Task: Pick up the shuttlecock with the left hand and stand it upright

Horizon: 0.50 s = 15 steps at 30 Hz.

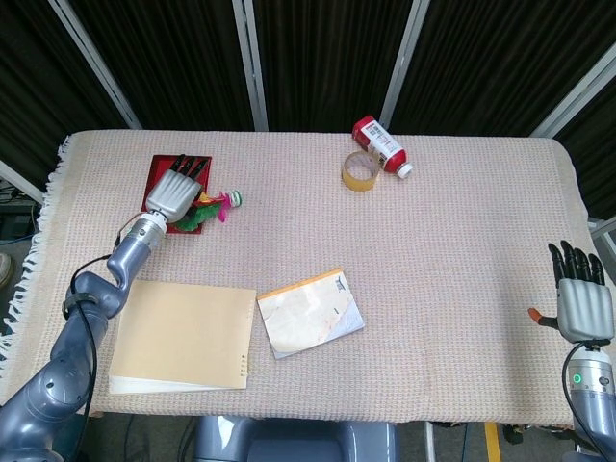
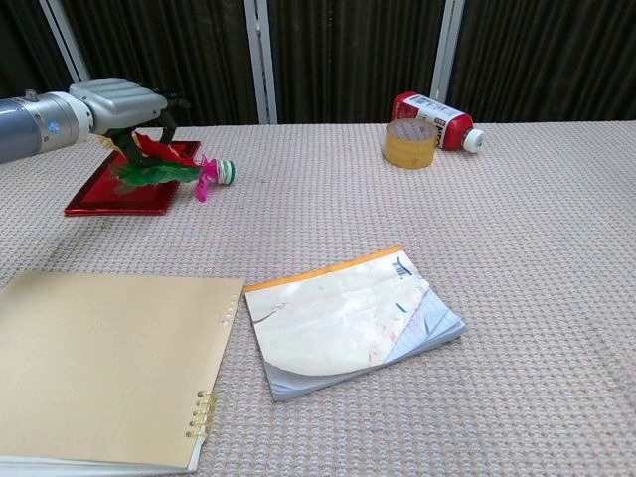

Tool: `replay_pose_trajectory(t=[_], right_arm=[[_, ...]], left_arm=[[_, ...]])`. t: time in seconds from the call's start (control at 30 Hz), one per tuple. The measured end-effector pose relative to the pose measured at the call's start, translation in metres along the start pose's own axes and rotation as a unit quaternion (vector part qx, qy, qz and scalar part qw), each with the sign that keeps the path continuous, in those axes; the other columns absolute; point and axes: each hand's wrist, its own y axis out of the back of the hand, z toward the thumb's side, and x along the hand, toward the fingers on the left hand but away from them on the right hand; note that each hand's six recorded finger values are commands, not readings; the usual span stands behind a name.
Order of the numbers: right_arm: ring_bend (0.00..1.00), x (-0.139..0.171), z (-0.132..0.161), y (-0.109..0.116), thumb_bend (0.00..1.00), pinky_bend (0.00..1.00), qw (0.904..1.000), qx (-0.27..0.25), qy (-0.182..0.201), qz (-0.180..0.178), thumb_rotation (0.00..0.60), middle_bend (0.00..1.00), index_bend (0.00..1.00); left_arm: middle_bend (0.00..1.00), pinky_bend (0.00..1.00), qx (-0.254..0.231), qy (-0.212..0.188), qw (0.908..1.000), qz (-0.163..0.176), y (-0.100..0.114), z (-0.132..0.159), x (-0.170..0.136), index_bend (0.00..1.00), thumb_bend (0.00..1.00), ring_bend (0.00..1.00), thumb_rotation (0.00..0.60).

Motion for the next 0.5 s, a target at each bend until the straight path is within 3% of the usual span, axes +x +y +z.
replay_pose_trajectory(t=[0.5], right_arm=[[0.0,0.009,0.005,0.004,0.07,0.0,0.9998,-0.004,0.016,-0.008,0.6,0.0,0.0]], left_arm=[[0.0,0.0,-0.053,-0.089,0.9925,0.066,0.039,0.012,-0.023,0.64,0.45,0.0,0.6]])
